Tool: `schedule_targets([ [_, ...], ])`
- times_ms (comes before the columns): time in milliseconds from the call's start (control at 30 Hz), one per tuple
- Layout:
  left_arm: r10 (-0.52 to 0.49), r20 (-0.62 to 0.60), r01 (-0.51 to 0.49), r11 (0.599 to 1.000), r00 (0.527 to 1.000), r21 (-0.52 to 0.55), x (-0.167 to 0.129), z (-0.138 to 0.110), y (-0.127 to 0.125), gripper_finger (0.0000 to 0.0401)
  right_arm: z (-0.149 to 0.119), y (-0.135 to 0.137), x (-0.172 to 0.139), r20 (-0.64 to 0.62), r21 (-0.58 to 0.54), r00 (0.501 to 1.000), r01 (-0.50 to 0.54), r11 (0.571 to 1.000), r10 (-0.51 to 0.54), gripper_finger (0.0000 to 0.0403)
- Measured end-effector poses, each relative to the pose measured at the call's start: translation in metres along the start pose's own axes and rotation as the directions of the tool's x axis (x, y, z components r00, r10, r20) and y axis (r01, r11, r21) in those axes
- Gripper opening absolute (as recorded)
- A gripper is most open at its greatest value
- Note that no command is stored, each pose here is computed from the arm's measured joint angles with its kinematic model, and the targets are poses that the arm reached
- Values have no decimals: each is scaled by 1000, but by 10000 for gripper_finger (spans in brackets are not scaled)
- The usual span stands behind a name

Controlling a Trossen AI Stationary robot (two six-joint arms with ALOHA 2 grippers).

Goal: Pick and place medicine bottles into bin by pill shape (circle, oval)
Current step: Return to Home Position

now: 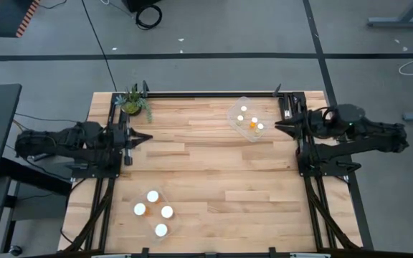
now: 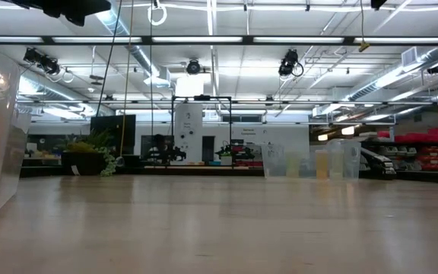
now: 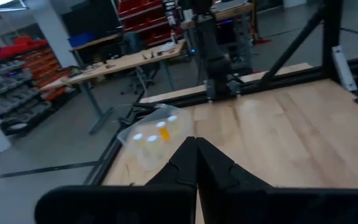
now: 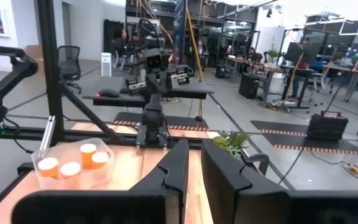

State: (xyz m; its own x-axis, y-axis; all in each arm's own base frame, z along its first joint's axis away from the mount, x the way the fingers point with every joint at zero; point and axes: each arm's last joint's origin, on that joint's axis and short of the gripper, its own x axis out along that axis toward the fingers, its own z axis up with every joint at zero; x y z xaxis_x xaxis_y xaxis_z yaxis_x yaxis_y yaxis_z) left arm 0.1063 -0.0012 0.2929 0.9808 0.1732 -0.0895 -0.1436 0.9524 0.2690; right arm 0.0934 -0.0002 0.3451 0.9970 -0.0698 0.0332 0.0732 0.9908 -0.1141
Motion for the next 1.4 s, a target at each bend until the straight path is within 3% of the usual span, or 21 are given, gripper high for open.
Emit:
schedule_targets([
  [300, 102, 29, -102, 995, 994, 1, -9, 0, 13, 17, 22, -7, -13, 3, 14, 999, 33, 999, -33, 39],
  [667, -5, 98, 18, 992, 995, -128, -18, -2, 11, 12, -1, -3, -7, -112, 46, 994, 14, 999, -8, 19],
  [867, -54, 154, 74, 989, 987, -127, -1, -28, -3, 6, -18, -2, 1, -136, 33, 990, 42, 999, -37, 19],
  [1100, -85, 116, 100, 987, 990, -125, 11, -65, -15, 7, -31, 0, 4, -151, 41, 988, 41, 998, -34, 19],
  [1400, -92, 145, 114, 983, 985, -145, 17, -87, -22, 11, -59, 4, 11, -135, 48, 991, 32, 998, -25, 19],
])
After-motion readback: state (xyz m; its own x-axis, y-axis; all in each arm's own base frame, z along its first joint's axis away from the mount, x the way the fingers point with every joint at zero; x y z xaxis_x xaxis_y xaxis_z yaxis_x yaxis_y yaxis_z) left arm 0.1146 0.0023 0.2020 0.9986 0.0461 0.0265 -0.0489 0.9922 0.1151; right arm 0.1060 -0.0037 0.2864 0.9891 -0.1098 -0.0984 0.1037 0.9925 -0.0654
